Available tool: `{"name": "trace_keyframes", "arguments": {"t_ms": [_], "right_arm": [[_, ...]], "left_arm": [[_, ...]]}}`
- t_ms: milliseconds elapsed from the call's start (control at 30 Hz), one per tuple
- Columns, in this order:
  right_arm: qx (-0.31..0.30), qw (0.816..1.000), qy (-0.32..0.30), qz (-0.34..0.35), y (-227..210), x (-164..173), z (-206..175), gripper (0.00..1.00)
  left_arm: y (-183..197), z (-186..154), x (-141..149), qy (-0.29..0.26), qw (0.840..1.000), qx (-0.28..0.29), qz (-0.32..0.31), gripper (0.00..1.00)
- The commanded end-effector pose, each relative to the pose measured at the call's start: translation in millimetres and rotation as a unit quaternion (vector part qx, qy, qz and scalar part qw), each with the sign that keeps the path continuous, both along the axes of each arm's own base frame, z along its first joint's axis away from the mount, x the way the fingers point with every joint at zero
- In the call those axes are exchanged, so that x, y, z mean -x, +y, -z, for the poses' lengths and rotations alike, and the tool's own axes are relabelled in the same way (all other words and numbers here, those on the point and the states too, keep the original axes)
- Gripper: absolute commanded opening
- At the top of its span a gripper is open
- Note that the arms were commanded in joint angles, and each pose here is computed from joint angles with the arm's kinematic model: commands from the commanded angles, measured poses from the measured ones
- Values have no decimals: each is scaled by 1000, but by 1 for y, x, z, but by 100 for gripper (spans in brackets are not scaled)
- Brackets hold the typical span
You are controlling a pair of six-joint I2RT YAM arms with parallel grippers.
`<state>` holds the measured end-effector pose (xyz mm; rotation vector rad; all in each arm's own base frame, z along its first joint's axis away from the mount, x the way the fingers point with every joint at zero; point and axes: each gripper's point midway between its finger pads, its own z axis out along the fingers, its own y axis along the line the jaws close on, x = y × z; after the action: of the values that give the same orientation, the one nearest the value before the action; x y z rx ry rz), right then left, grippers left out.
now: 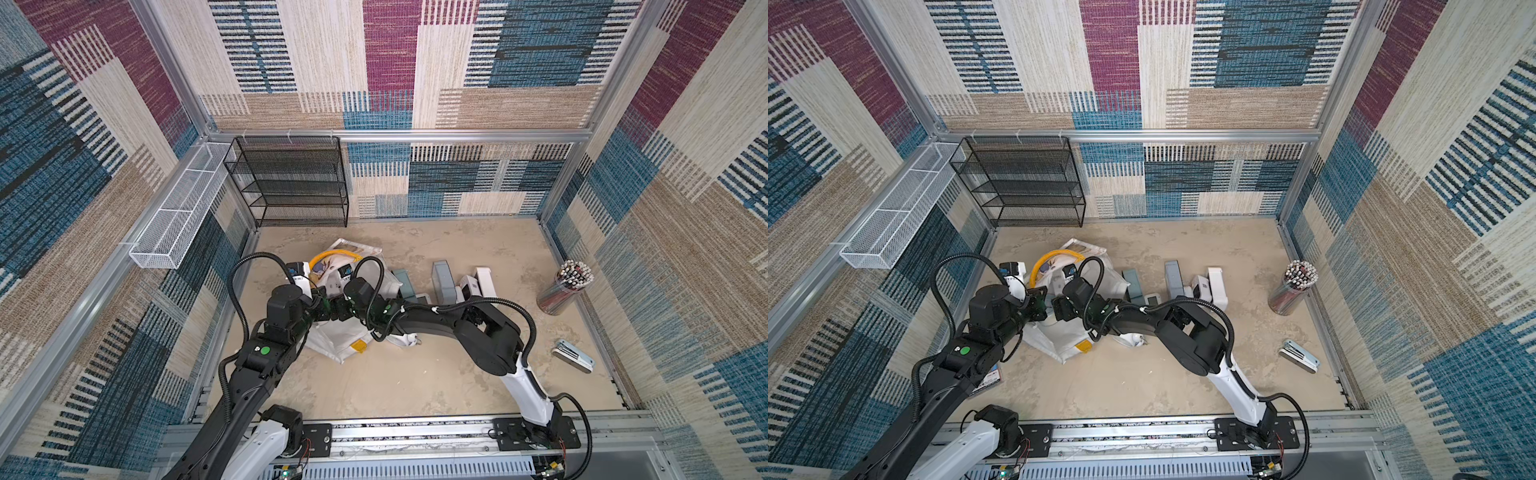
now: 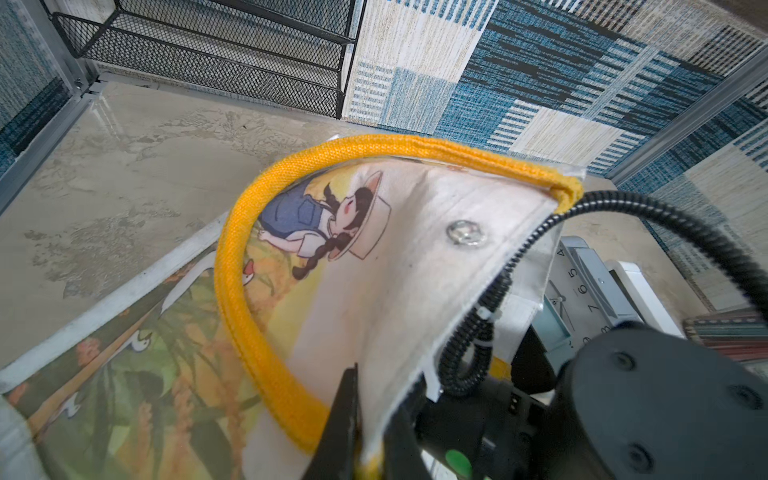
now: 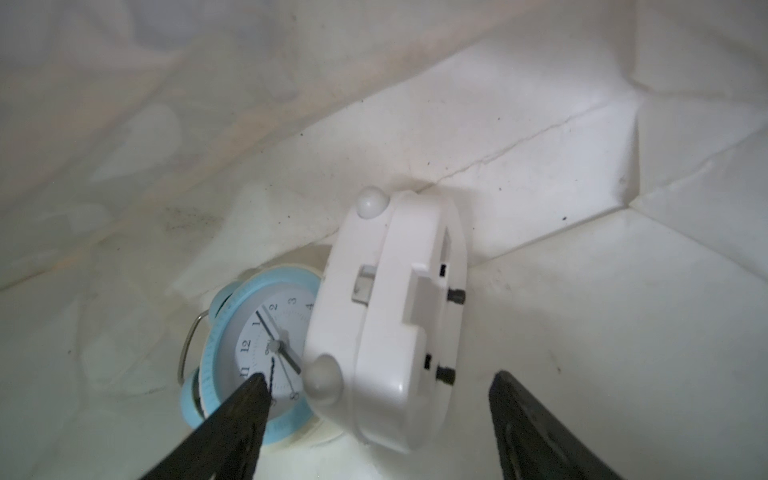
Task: Take the alarm clock out of the canvas bag
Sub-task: Pick up the alarm from the canvas bag.
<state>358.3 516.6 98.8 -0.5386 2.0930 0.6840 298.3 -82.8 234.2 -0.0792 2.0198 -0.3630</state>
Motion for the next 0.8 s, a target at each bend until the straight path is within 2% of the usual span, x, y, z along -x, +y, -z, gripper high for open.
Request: {"name": "trace_keyframes", "arguments": {"t_ms": [0, 100, 300, 433, 767], "right_arm": [[13, 1000, -18, 1, 3, -9, -3, 85], [23, 1000, -15, 0, 5, -13, 3, 84], [37, 999, -12, -3, 5, -13, 13, 75], [42, 999, -6, -1, 0, -11, 19, 65], [20, 1000, -11, -5, -3, -7, 1, 36]], "left_arm": [[-8, -14, -1, -16, 999, 26, 15, 0], [-10, -15, 0, -18, 999, 28, 20, 0], [-11, -14, 0, -20, 999, 29, 25, 0], [-10, -15, 0, -21, 999, 26, 23, 0], [-6, -10, 0, -17, 1000, 17, 12, 0]]}}
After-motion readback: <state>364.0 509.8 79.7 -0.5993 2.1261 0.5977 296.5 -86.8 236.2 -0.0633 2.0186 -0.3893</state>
